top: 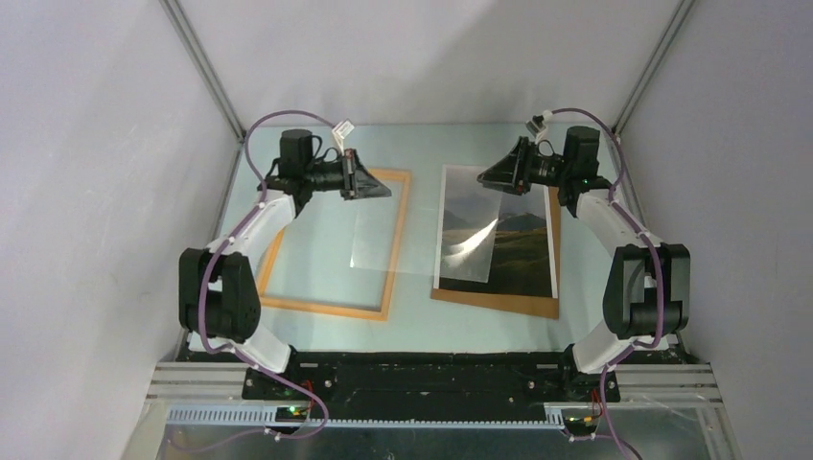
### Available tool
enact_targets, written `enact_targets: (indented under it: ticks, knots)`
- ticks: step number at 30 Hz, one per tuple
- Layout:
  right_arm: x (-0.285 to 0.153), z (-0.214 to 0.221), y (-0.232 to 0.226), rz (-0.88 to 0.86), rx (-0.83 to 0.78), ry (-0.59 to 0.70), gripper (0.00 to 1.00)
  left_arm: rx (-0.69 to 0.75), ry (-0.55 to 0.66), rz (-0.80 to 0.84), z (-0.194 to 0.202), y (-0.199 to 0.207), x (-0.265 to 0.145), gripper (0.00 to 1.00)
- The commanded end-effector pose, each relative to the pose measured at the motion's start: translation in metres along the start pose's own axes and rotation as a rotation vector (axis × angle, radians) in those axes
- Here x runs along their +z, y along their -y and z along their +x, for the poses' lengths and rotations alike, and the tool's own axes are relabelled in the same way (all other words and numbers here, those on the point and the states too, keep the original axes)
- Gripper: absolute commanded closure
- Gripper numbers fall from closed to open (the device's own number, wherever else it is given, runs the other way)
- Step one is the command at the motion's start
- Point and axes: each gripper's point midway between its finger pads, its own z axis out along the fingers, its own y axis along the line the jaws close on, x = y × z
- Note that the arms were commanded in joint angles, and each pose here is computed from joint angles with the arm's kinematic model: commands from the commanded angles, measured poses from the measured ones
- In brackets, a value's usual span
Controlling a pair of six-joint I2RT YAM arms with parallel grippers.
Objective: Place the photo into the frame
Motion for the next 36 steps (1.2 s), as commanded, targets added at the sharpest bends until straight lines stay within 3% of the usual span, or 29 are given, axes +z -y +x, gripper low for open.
enact_targets:
  ticks: [1, 5, 15, 27, 36]
  knots:
    - [0.013, 0.017, 0.007, 0.028, -0.021, -0.048, 0.34, -0.010, 0.034, -0.030, 0.001, 0.003, -0.031, 1.00]
    - [0.029, 0.039, 0.019, 0.054, 0.008, -0.110, 0.30, -0.059, 0.020, -0.117, 0.016, -0.017, -0.049, 1.00]
    - [0.064, 0.082, 0.043, 0.130, 0.010, -0.207, 0.31, -0.026, -0.126, -0.404, 0.071, -0.064, -0.101, 1.00]
    - [0.110, 0.123, 0.073, 0.176, 0.088, -0.318, 0.31, -0.016, -0.164, -0.637, 0.074, -0.104, -0.149, 1.00]
    - [0.129, 0.114, 0.077, 0.215, 0.042, -0.320, 0.32, 0.040, -0.185, -0.755, 0.056, -0.118, -0.168, 1.00]
